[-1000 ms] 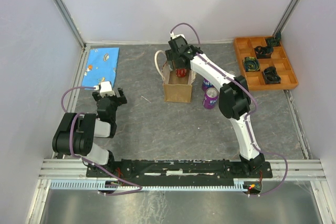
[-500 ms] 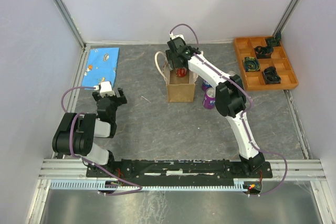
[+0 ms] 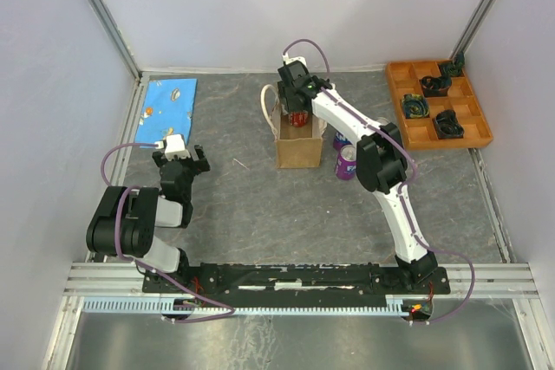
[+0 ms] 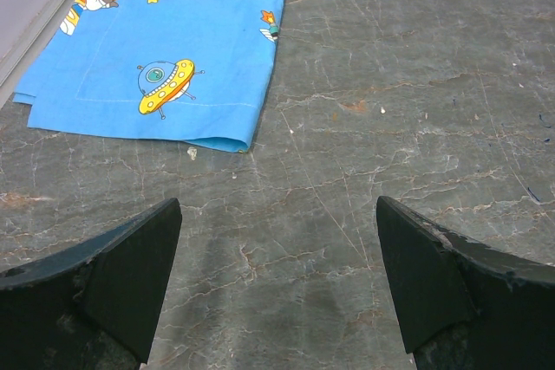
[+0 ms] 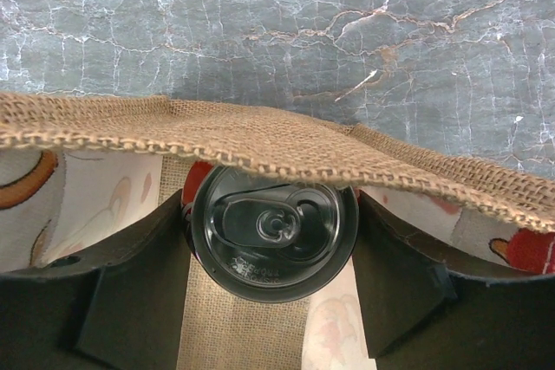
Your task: Take the beverage out of the canvas bag
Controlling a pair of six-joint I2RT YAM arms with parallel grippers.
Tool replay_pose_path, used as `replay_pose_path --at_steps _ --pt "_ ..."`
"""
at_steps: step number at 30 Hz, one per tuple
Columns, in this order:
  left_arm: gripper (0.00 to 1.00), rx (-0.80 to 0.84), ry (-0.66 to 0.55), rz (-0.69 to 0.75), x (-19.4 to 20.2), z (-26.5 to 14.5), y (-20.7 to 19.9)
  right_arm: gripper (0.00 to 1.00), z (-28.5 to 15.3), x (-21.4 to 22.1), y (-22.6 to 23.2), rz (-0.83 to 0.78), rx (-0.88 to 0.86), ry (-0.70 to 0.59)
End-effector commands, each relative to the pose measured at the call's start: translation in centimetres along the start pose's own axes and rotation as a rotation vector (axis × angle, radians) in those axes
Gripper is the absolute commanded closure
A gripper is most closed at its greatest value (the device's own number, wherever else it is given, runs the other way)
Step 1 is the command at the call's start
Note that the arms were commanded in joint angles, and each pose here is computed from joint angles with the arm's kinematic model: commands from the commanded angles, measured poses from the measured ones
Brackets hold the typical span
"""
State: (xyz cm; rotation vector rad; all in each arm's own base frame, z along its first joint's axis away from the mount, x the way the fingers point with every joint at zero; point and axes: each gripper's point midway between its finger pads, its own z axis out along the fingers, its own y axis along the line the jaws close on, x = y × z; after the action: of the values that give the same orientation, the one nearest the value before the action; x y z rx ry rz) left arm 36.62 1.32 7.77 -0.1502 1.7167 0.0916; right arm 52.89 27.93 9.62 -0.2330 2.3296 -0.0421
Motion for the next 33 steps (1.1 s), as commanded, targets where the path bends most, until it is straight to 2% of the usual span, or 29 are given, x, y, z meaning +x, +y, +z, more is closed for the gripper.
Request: replay_pose_path --at_steps 1,9,22,27,33 --pt "0.01 0.003 -0.052 0.031 -1.5 0.6 -0.1 1.00 -0.9 -0.5 1.6 0.062 -0.078 -0.004" --pt "0.01 0.003 -0.052 0.031 -1.5 0.6 -0.1 1.00 -5.3 -6.7 2.0 0.099 -0.140 -0.158" --pt "0.01 0.002 -0.054 0.030 -1.6 0.6 -0.1 1.00 -17.2 -16.2 1.1 0.136 -0.244 -0.430" --pt "0.01 0.002 -0.052 0.031 -1.5 0.6 -0.1 1.00 -22.8 -18.1 0.0 0.122 -0.283 -0.518" --pt "0.01 0.001 -0.053 0.030 -1.5 0.6 -0.1 1.00 -29.7 -17.8 -2.8 0.075 -0.276 -0.618"
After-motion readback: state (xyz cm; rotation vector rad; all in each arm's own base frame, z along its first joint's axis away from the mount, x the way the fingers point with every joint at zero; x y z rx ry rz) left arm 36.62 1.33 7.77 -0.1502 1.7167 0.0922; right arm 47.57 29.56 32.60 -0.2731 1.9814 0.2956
